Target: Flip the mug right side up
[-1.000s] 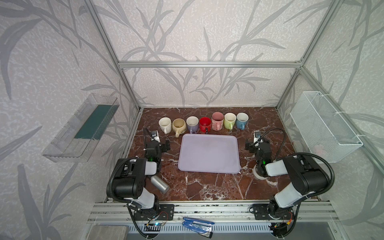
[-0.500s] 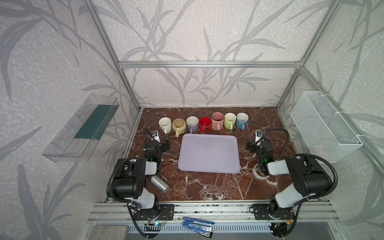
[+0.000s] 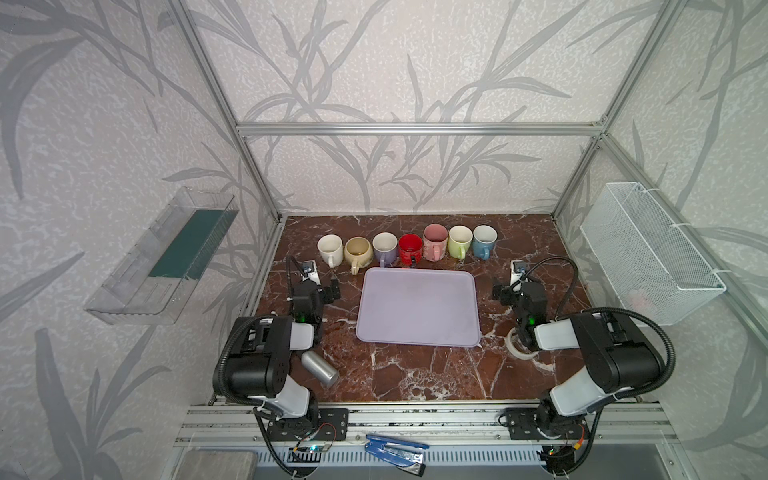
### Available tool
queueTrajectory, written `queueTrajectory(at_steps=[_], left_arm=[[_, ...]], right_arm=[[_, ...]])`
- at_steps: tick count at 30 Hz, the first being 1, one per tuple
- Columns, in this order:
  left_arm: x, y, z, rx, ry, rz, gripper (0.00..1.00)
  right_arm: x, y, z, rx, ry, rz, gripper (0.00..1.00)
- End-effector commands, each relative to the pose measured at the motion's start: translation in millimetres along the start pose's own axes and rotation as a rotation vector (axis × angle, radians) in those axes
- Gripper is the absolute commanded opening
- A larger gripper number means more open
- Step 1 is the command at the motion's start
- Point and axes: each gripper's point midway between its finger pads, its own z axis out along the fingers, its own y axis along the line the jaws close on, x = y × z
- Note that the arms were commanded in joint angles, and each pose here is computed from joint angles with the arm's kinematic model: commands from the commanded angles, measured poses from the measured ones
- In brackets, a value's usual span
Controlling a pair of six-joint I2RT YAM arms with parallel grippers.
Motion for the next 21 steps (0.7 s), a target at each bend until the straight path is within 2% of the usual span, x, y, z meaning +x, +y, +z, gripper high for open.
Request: queueTrajectory(at_steps=[1, 21], left_arm=[[-7.6, -0.1, 1.8, 0.002, -0.027, 0.017, 0.99], [-7.9, -0.1, 2.3, 0.003, -0.025, 0.018, 0.99]], right_arm=[[-7.1, 1.3, -0.7, -0.006, -0.021, 0.016, 0.99], [-7.2, 1.4, -1.0, -0.005, -0.022, 0.014, 0.99]])
